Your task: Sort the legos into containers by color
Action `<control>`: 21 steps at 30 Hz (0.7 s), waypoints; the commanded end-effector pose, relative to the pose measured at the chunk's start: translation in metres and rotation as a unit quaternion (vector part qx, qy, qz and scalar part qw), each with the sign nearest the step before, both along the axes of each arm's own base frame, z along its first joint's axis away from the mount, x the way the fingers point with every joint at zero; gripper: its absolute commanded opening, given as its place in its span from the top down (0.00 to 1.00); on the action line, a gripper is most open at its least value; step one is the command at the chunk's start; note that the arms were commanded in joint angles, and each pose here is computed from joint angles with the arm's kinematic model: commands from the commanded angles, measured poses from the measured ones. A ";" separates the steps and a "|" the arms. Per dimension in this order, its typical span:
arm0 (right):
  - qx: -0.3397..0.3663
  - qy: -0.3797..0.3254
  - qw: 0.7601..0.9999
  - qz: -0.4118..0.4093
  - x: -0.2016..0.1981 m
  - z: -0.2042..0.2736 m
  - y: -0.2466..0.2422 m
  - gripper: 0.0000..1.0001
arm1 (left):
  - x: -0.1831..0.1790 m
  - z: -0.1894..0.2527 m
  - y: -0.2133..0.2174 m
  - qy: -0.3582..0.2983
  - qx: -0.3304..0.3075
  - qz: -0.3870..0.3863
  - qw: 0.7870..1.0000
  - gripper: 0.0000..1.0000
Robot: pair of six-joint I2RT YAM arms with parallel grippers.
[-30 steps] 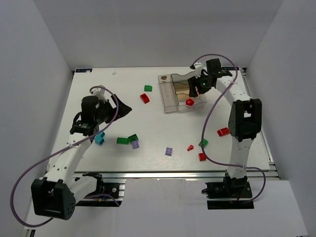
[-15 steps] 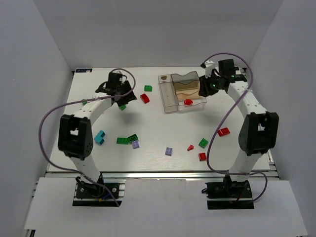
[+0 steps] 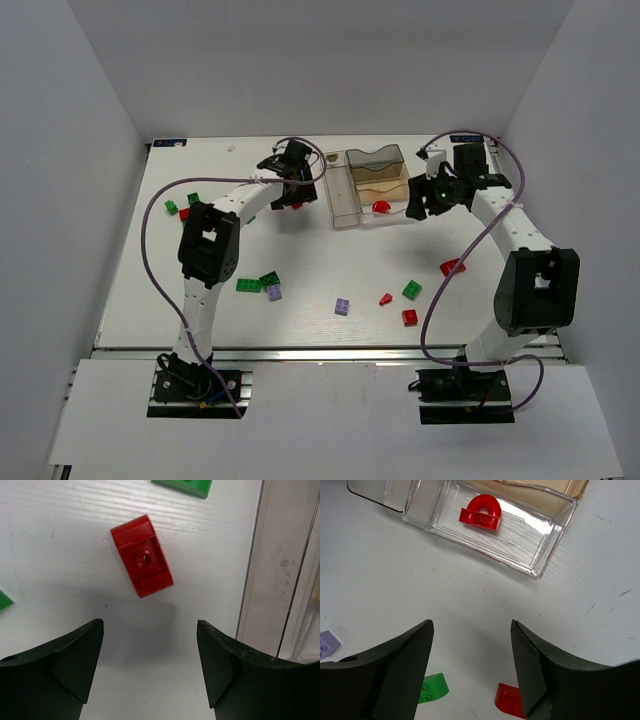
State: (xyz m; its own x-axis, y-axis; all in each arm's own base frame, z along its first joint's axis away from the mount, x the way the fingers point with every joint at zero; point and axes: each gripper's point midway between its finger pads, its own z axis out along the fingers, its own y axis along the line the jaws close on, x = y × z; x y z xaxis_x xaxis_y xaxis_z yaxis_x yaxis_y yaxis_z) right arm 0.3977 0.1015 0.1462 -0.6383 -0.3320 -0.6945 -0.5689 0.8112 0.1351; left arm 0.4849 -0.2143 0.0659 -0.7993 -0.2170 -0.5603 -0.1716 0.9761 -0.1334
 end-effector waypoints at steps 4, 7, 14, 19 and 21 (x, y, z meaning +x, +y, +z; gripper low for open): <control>0.014 -0.045 0.999 -0.007 0.001 0.024 -0.008 0.31 | 0.023 -0.001 0.002 -0.020 0.040 0.040 0.998 0.16; 0.019 -0.039 0.999 -0.009 -0.003 0.021 -0.008 0.31 | 0.031 -0.007 0.003 -0.024 0.051 0.047 0.997 0.17; 0.016 -0.051 0.998 -0.018 -0.005 0.021 -0.018 0.31 | 0.040 -0.021 0.004 -0.027 0.065 0.050 0.996 0.25; 0.014 -0.051 0.998 -0.022 -0.011 0.019 -0.024 0.31 | 0.043 -0.026 0.001 -0.029 0.060 0.053 0.996 0.40; 0.014 -0.050 0.998 -0.020 -0.015 0.016 -0.024 0.32 | 0.045 -0.026 0.001 -0.034 0.058 0.054 0.996 0.48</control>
State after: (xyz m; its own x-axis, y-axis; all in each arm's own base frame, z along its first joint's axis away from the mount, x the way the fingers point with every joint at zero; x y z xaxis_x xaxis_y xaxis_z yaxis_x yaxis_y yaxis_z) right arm 0.3831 0.0775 0.1468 -0.6309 -0.2850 -0.7216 -0.5280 0.8392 0.1301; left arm 0.5212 -0.2099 0.0273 -0.7642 -0.2179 -0.6071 -0.2647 0.9642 -0.0129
